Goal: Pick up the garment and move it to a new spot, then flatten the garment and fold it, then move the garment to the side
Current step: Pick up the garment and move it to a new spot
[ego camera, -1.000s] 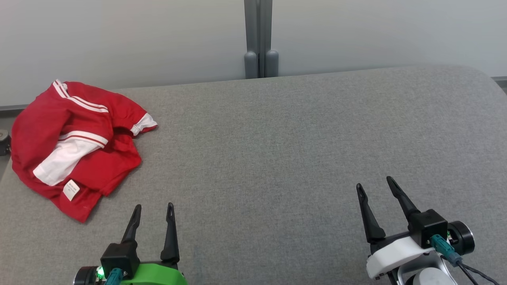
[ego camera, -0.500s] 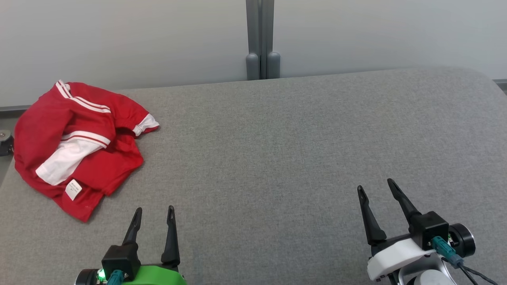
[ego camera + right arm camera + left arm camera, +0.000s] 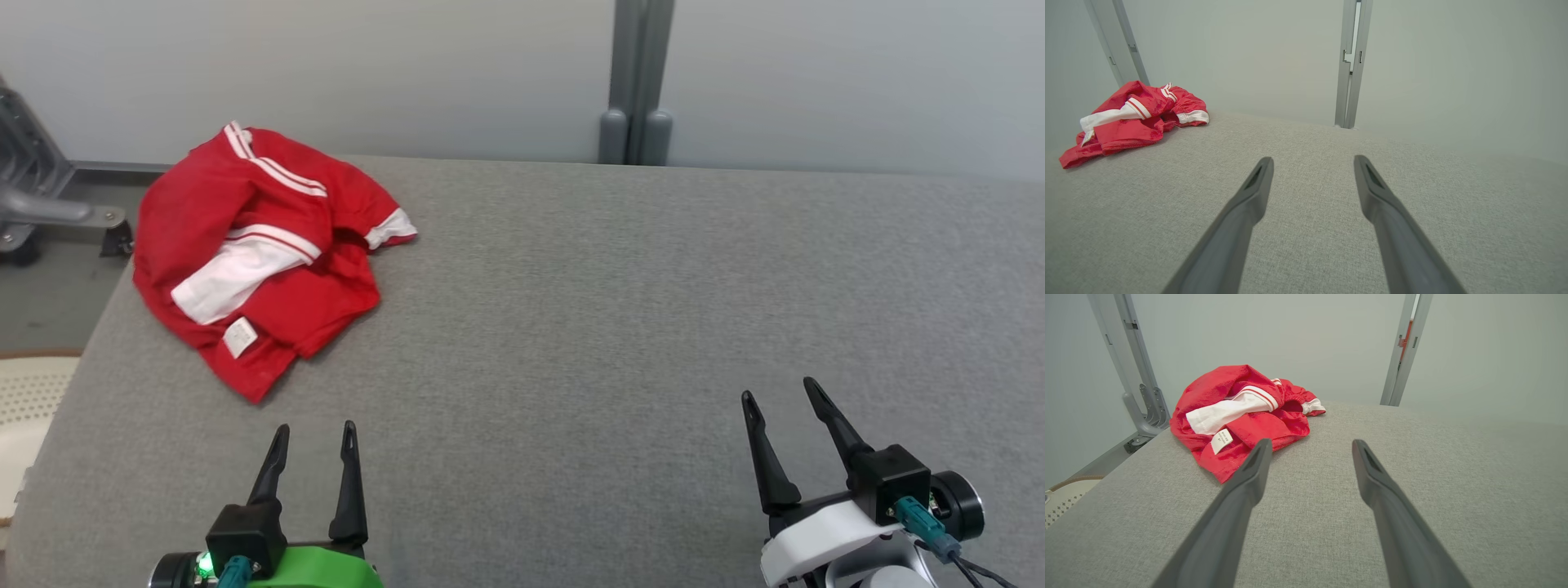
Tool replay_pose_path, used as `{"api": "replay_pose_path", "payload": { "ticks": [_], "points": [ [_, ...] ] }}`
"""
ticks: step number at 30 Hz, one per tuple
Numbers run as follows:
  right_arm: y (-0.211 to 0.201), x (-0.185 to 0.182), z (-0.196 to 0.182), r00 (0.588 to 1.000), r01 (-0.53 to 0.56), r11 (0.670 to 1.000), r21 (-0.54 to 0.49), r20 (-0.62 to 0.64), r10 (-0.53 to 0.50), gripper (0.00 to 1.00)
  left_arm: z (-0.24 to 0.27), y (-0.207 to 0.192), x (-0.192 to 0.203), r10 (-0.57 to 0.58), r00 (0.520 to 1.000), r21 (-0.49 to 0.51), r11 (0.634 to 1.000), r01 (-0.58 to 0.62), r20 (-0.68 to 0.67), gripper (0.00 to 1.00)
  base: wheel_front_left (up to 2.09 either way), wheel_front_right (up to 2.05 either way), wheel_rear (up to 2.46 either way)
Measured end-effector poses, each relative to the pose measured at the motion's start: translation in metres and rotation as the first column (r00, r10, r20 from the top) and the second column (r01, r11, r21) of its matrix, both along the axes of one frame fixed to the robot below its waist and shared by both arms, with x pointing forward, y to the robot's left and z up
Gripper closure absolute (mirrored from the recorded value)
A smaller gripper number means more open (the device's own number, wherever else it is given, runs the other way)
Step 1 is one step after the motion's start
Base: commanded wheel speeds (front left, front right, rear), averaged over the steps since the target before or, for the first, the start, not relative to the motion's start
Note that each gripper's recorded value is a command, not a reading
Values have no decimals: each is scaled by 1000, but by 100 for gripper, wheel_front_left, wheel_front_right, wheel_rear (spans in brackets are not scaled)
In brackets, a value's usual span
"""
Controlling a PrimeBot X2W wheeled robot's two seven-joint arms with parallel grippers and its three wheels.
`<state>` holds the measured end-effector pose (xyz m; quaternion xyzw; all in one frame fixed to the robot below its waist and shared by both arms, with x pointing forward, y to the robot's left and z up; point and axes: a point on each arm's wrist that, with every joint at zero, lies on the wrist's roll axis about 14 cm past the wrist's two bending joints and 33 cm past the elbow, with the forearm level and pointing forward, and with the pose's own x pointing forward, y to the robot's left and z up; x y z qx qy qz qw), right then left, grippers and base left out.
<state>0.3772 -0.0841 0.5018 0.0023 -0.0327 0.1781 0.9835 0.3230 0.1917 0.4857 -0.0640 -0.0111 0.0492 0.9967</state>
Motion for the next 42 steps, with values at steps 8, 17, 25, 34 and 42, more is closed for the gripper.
{"api": "replay_pose_path", "payload": {
  "ticks": [8, 17, 25, 34, 42],
  "points": [
    [57, 7, 0, 986, -164, 986, 6, -2, 164, 0, 0, 48, -35, 169, 986, 0, 986, -169, 0, 0, 0, 0, 0],
    [105, 8, -3, 954, -300, 954, 2, -11, 300, 0, -2, 79, -69, 301, 954, -4, 954, -301, -6, 0, 0, 0, 0],
    [119, 23, 9, 944, -326, 945, 1, 45, 325, 0, 7, 107, -74, 381, 925, 36, 924, -381, 5, 0, 0, 0, 0],
    [107, 61, 6, 961, -263, 964, -27, 85, 265, 0, 107, 156, 0, 308, 918, 255, 893, -370, 252, 0, 0, 0, 0],
    [88, 94, -10, 975, -199, 979, -44, 95, 203, 0, 155, 181, 111, 179, 953, 442, 854, -274, 246, 0, 0, 0, 0]
  ]
}}
